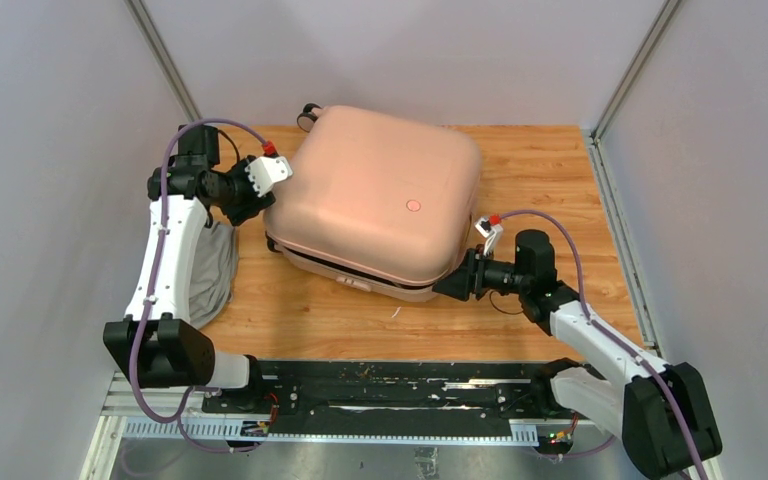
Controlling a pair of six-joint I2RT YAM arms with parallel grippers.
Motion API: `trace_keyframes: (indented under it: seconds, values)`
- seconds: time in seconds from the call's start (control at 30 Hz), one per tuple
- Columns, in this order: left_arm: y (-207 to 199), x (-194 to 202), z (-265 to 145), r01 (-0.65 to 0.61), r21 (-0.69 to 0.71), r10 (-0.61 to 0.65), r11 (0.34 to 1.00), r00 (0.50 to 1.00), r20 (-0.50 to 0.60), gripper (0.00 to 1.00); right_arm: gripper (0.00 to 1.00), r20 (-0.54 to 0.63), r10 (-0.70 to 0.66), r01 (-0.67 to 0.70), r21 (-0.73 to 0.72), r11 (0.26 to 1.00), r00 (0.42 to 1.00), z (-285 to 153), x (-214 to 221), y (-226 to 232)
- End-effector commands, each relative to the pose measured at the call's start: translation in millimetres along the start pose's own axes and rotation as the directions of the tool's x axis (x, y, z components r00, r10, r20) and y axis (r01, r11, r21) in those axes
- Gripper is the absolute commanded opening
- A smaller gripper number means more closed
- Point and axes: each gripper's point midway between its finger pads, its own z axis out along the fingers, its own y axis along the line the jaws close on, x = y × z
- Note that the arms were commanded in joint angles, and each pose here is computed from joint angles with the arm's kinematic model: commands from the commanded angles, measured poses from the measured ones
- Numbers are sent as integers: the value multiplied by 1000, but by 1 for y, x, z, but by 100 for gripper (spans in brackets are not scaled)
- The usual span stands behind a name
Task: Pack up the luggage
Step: Zip the luggage at the center of the board.
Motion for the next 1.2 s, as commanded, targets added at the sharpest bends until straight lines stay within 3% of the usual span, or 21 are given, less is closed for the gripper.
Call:
trace_keyframes:
  seconds: [0.0,0.47,0.7,1.17]
  values:
    - [21,-36,-34,-69,-132,82,989,992,99,0,48,-16,13,-13,-2,1000,1000,5,9,-4]
    - [19,-42,-38,-70,-136,85,988,991,103,0,45,-17,50,-49,80,996,999,-1,21,-16]
    - [18,-42,-37,-69,-134,83,989,992,100,0,55,-11,6,-3,183,983,1000,-11,18,-23]
    - [16,-42,-39,-73,-138,87,988,991,100,0,55,-21,-118,120,210,970,993,10,3,-6]
